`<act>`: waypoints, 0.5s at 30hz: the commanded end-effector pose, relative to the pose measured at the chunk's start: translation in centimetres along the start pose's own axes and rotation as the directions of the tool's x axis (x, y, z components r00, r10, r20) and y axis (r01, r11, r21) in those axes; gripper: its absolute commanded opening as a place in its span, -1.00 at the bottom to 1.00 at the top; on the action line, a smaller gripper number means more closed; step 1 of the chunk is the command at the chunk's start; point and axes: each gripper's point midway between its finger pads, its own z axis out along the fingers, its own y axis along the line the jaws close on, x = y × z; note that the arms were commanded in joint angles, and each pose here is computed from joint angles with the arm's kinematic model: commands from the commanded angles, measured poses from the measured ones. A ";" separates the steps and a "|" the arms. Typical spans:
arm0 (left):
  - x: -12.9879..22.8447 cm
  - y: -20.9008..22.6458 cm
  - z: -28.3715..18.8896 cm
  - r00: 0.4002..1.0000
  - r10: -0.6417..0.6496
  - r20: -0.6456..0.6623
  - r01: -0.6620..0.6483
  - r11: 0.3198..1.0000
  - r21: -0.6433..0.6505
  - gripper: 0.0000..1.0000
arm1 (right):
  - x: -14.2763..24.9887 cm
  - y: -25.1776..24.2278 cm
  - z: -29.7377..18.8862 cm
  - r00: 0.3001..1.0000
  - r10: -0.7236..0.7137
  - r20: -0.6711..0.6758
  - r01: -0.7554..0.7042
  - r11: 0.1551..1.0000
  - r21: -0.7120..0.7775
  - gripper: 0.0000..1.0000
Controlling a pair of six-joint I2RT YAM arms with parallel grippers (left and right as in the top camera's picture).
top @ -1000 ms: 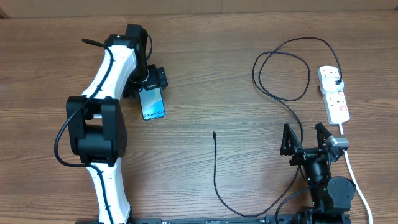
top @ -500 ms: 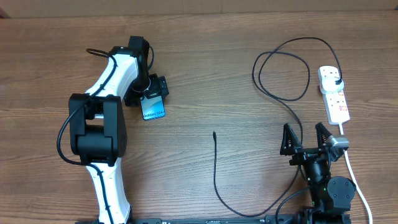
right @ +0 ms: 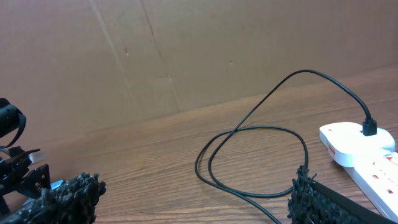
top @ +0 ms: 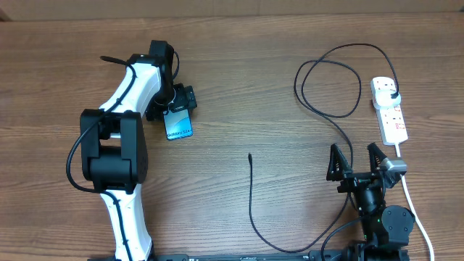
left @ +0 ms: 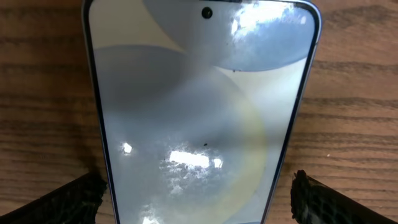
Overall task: Plug charger to phone and switch on socket
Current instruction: 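Lower the left gripper and close it on the phone's sides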
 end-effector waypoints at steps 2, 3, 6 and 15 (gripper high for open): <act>0.4 -0.3 0.6 1.000 0.022 -0.012 -0.022 1.000 0.003 1.00 | 0.2 0.0 0.0 1.000 0.003 0.005 -0.003 1.000 -0.004 1.00; 0.4 -0.2 0.6 1.000 0.022 -0.015 -0.022 1.000 0.003 0.99 | 0.2 0.0 0.0 1.000 0.003 0.005 -0.003 1.000 -0.004 1.00; 0.7 -0.1 0.6 0.999 0.021 -0.025 -0.021 1.000 -0.002 1.00 | 0.2 0.0 0.0 1.000 0.003 0.005 -0.003 1.000 -0.004 1.00; 1.0 0.2 0.6 0.999 0.020 -0.036 -0.020 1.000 -0.015 0.99 | 0.2 0.0 0.0 1.000 0.003 0.005 -0.003 1.000 -0.004 0.99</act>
